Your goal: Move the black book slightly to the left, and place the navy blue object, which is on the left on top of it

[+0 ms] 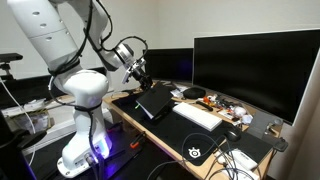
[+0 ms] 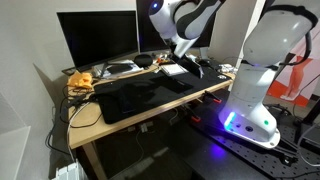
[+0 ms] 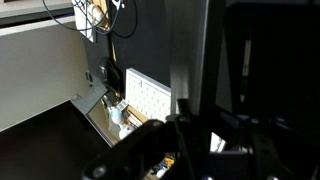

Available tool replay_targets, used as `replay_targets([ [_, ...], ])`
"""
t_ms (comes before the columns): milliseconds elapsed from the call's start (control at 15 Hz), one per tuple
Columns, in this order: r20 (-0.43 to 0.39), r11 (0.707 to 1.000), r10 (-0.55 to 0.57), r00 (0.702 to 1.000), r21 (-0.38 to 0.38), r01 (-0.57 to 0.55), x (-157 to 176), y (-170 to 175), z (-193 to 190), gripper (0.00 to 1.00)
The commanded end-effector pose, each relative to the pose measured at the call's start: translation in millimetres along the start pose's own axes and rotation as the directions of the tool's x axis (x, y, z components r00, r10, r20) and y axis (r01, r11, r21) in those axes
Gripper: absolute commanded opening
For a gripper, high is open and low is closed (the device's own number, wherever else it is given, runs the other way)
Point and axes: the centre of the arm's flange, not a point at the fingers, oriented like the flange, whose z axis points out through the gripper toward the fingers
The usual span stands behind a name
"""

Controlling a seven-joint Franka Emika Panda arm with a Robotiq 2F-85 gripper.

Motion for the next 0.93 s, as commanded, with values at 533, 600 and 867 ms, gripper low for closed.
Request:
replay_targets([
  [533, 0.023, 0.987, -0.013, 1.000, 0.158, 0.009, 8, -45, -93, 0.06],
  [600, 0.017, 0.987, -0.005, 1.000, 0.162, 0.002, 12, -49, -98, 0.06],
  [867, 0.000, 0.984, 0.010, 1.000, 0.178, -0.010, 30, -59, -113, 0.06],
])
